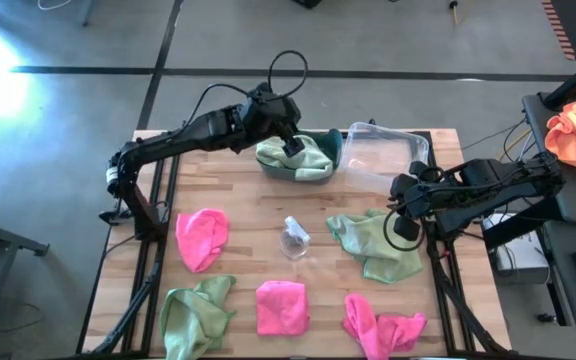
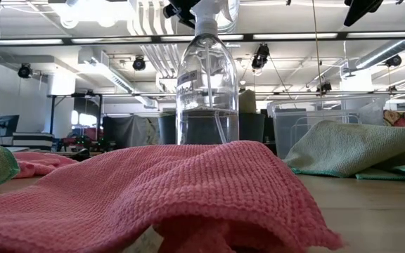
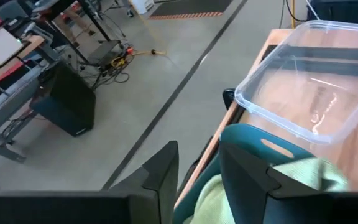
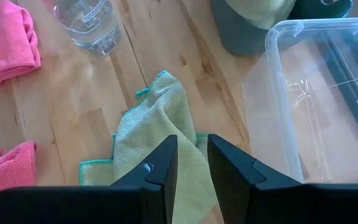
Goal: Sort microfiber towel by color & place in baskets
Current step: Put the top left green microfiber cloth into the blue bin
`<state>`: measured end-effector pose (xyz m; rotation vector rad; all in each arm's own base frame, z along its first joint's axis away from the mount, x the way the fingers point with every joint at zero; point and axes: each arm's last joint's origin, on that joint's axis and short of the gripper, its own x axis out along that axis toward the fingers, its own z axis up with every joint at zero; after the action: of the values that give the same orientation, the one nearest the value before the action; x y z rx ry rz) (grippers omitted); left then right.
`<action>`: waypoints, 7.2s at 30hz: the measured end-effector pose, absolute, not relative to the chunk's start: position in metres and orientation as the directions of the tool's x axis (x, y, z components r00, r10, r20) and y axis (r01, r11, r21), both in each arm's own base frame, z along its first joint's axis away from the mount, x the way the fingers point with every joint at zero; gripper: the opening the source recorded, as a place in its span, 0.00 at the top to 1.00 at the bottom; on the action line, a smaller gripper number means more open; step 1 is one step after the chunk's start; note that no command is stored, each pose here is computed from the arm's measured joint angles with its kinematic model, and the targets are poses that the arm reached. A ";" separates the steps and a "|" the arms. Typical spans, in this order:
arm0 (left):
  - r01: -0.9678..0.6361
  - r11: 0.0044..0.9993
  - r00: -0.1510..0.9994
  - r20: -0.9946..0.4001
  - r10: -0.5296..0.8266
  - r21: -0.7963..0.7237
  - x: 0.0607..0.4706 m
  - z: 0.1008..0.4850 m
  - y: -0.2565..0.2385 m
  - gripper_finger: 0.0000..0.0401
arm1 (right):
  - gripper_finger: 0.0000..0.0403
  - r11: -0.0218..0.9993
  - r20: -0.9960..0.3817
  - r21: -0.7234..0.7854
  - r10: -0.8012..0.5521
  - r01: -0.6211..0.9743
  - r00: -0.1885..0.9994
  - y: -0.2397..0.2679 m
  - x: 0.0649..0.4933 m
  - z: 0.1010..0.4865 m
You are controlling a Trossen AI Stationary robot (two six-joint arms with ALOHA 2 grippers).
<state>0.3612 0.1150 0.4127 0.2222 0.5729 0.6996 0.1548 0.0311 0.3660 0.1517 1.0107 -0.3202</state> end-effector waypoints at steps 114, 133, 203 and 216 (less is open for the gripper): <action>-0.303 0.938 0.558 -0.830 0.030 -0.170 0.175 0.295 0.000 0.74 | 0.80 0.869 -0.800 -0.111 -0.366 0.482 0.475 0.036 0.192 0.352; -0.217 0.965 0.651 -0.759 0.029 -0.149 0.095 0.253 0.000 0.74 | 0.80 0.752 -0.792 0.063 -0.363 0.657 0.492 0.036 0.194 0.353; -0.873 0.487 0.044 -0.988 0.148 0.034 0.151 0.183 0.003 0.74 | 0.80 0.849 -0.834 -0.144 -0.381 0.509 0.399 0.034 0.184 0.349; -0.860 0.495 -0.058 -0.987 0.147 0.124 0.168 0.161 0.003 0.74 | 0.80 0.860 -0.834 -0.161 -0.380 0.484 0.400 0.034 0.184 0.349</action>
<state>0.1675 0.0032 0.1607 -0.6793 1.3872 0.9349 0.1841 0.0340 0.3489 0.1132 1.0228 -0.5480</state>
